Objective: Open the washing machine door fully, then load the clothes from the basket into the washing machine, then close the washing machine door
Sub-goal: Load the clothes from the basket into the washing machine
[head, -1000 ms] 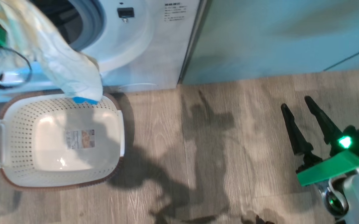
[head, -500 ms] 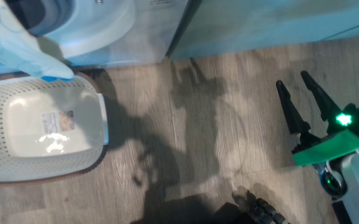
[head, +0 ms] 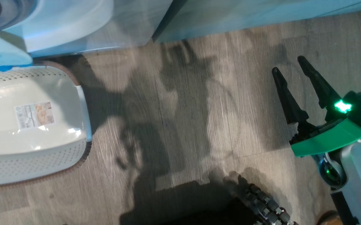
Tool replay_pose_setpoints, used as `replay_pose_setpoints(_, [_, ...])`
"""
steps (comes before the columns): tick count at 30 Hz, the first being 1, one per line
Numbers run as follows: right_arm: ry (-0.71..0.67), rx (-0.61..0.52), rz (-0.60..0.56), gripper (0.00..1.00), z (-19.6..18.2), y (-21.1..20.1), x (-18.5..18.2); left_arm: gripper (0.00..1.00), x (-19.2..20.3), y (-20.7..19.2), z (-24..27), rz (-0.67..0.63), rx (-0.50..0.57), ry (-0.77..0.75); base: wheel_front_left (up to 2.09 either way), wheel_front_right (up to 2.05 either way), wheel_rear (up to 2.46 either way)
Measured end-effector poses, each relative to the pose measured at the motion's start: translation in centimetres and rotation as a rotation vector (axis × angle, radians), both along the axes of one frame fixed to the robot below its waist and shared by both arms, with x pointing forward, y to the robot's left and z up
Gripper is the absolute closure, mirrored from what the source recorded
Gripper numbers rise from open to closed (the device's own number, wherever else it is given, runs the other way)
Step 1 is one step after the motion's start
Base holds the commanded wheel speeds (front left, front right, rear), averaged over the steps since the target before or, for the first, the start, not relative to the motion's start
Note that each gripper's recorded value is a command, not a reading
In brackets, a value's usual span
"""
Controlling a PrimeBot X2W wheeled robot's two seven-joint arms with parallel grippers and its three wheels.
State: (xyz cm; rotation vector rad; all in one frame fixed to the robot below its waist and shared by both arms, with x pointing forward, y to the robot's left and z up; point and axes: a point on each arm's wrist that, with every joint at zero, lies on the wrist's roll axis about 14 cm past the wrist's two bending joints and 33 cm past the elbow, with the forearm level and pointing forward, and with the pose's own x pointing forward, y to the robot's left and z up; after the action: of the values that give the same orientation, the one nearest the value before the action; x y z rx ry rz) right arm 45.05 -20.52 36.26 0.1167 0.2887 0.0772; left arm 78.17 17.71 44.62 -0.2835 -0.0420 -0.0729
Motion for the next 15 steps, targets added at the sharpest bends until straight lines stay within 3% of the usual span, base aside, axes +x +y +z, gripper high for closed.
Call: replay_pose_setpoints(15, [0.022, -0.010, -0.005, 0.00, -1.1, -0.3, 0.4, 1.00, 1.1, 2.6, 5.0, 0.097, -0.136, -0.240, 0.00, 0.00, 0.00])
